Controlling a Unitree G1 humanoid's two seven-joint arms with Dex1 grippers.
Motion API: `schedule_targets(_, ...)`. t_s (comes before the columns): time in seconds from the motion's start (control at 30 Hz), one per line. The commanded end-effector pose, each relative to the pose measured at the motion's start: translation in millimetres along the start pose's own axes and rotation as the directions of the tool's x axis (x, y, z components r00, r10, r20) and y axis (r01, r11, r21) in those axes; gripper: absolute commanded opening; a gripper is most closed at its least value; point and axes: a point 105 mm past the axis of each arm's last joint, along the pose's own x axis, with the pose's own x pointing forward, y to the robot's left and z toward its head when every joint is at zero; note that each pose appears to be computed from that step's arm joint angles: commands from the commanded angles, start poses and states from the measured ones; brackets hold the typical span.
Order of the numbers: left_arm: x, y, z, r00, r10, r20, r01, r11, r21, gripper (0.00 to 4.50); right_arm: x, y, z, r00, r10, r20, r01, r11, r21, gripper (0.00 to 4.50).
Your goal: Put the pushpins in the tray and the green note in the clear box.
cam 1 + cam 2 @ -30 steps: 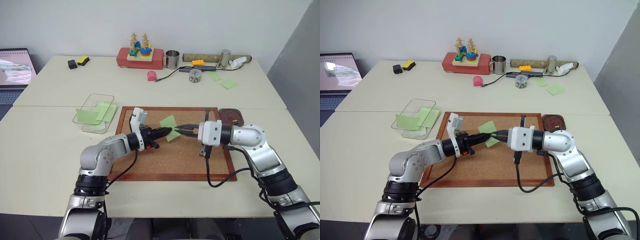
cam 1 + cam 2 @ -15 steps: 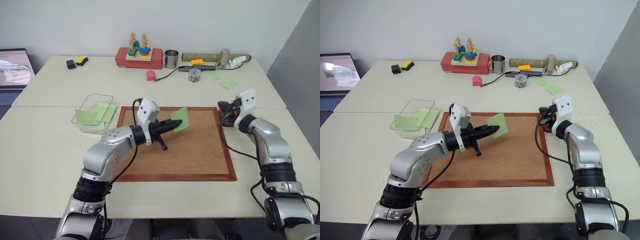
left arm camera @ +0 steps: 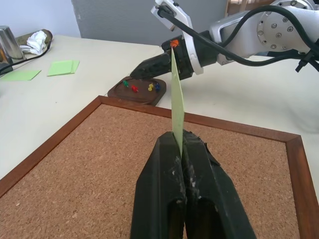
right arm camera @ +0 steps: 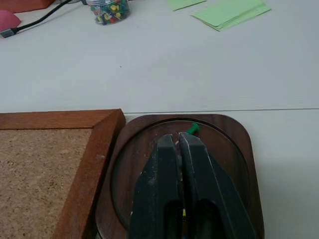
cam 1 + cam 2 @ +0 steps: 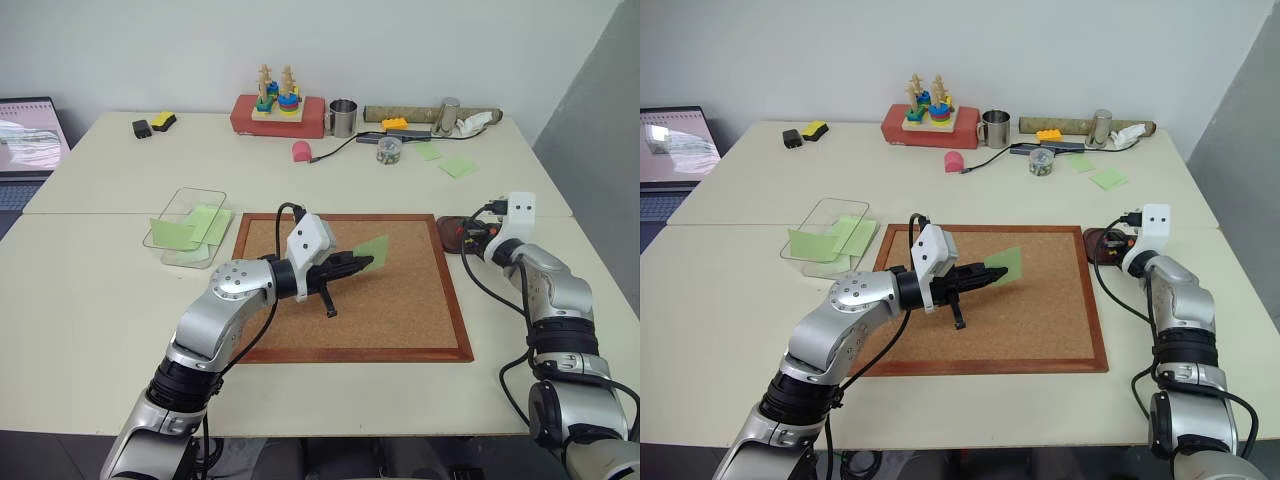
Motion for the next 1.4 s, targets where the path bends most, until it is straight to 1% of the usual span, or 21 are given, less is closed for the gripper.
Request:
schedule_targets(0.03, 2, -1, 8, 1.0, -0.016, 0.02, 0.015, 0.999, 0.036, 0.0, 0, 0, 16, 0.999, 0.006, 0.042, -0.007, 0.999, 0.033, 0.59)
schedule_targets(0.43, 1, -1, 9, 1.0, -0.005, 0.029, 0.004, 1.0, 0.026, 0.0, -1, -3, 20, 0.999, 0.001, 0.054, -0.003, 1.0, 0.028, 3.32)
schedule_targets(0.5, 1, -1, 9, 1.0, -0.004, 0.031, 0.003, 1.0, 0.026, 0.0, -1, -3, 24, 0.998, 0.001, 0.069, -0.002, 1.0, 0.017, 3.8)
schedule_targets(0.57, 1, 0, 10, 0.999, -0.002, 0.032, 0.002, 1.0, 0.024, 0.0, -2, -2, 30, 0.996, 0.009, 0.091, -0.008, 1.0, -0.003, 4.16)
schedule_targets(0.6, 0, 1, 10, 0.999, -0.001, 0.032, 0.0, 1.0, 0.025, 0.0, -2, 1, 34, 0.994, 0.02, 0.108, -0.018, 1.0, -0.019, 4.46)
schedule_targets(0.7, -4, 7, 11, 0.999, 0.016, 0.029, -0.016, 1.0, 0.023, 0.0, -7, 22, 50, 0.978, 0.139, 0.158, -0.122, 0.986, -0.116, 4.49)
schedule_targets(0.77, -7, 12, 12, 0.999, 0.037, 0.027, -0.037, 0.999, 0.017, 0.0, -14, 48, 57, 0.945, 0.281, 0.17, -0.252, 0.952, -0.173, 4.49)
schedule_targets(0.83, -11, 20, 13, 0.997, 0.068, 0.028, -0.069, 0.998, 0.007, 0.0, -23, 70, 60, 0.905, 0.394, 0.161, -0.351, 0.905, -0.24, 4.49)
schedule_targets(0.9, -19, 34, 16, 0.991, 0.131, 0.032, -0.131, 0.991, -0.007, 0.0, -34, 90, 61, 0.856, 0.496, 0.144, -0.437, 0.844, -0.312, 4.49)
schedule_targets(0.97, -32, 53, 19, 0.974, 0.226, 0.032, -0.225, 0.974, -0.033, 0.0, -47, 110, 60, 0.799, 0.589, 0.124, -0.516, 0.776, -0.364, 4.49)
schedule_targets(1.0, -37, 59, 19, 0.966, 0.256, 0.029, -0.255, 0.966, -0.041, 0.0, -51, 116, 60, 0.781, 0.614, 0.117, -0.537, 0.755, -0.376, 4.49)
schedule_targets(1.03, -48, 73, 19, 0.942, 0.335, 0.021, -0.334, 0.942, -0.04, 0.0, -58, 128, 59, 0.748, 0.655, 0.109, -0.576, 0.721, -0.384, 4.49)
schedule_targets(1.13, -87, 116, 13, 0.823, 0.567, -0.022, -0.567, 0.822, -0.055, 0.0, -78, 161, 56, 0.639, 0.765, 0.087, -0.687, 0.617, -0.383, 4.49)
schedule_targets(1.17, -98, 125, 10, 0.784, 0.62, -0.037, -0.621, 0.782, -0.056, 0.0, -83, 170, 56, 0.61, 0.788, 0.08, -0.713, 0.59, -0.38, 4.49)
schedule_targets(1.23, -119, 141, 4, 0.695, 0.716, -0.063, -0.718, 0.695, -0.033, 0.0, -93, 188, 56, 0.548, 0.833, 0.072, -0.762, 0.533, -0.368, 4.49)
schedule_targets(1.3, -142, 156, -1, 0.574, 0.814, -0.087, -0.817, 0.577, 0.007, 0.0, -103, 206, 59, 0.487, 0.87, 0.074, -0.801, 0.479, -0.359, 4.49)
schedule_targets(1.4, -171, 169, -2, 0.416, 0.905, -0.087, -0.905, 0.422, 0.06, 0.0, -111, 222, 63, 0.433, 0.898, 0.08, -0.83, 0.432, -0.354, 4.49)
